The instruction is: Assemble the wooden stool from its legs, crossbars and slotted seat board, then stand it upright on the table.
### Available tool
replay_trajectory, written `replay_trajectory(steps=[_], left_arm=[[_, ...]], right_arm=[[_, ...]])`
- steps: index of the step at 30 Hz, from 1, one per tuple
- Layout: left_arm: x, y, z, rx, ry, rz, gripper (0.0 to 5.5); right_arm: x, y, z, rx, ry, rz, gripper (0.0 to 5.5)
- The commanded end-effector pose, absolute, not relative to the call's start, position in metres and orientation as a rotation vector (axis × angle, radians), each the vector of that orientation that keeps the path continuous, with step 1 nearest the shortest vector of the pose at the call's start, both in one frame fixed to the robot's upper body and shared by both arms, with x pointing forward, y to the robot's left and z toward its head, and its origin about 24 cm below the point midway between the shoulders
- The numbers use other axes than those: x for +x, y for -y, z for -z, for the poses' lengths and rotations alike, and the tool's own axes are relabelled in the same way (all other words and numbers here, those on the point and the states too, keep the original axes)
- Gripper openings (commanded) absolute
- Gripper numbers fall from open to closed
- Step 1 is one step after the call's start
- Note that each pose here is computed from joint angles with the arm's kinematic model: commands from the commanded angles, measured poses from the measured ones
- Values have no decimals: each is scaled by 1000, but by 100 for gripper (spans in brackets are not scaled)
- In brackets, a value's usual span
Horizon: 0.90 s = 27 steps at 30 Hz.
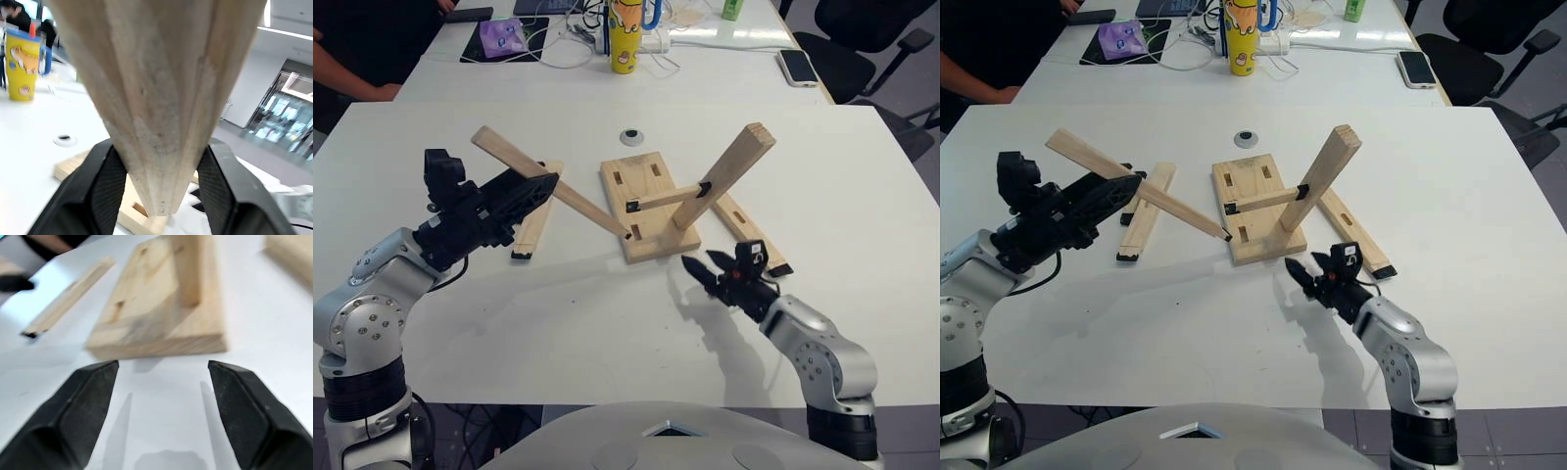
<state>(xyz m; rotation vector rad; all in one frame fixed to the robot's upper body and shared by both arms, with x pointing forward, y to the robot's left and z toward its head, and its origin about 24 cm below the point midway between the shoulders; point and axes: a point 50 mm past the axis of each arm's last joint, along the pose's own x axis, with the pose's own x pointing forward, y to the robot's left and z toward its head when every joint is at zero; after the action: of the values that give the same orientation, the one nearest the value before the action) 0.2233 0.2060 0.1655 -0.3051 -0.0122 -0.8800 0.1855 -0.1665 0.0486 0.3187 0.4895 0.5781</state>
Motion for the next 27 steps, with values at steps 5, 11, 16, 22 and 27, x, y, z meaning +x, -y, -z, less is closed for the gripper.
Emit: replay_trajectory(steps=[5, 11, 16, 22, 27], left_arm=[[239, -180, -154, 12, 2, 1011, 204], [242, -173, -142, 121, 29, 1050, 204], [244, -168, -148, 149, 91, 1063, 204], [245, -163, -163, 166, 154, 1084, 204], [244, -159, -158, 146, 144, 1103, 204]], right_arm=[[214, 125, -55, 345, -371, -707, 302], [234, 114, -39, 311, -363, -675, 203], [245, 116, -27, 240, -370, -612, 116], [247, 126, -10, 151, -437, -508, 18], [244, 127, -2, 93, -483, -503, 0]])
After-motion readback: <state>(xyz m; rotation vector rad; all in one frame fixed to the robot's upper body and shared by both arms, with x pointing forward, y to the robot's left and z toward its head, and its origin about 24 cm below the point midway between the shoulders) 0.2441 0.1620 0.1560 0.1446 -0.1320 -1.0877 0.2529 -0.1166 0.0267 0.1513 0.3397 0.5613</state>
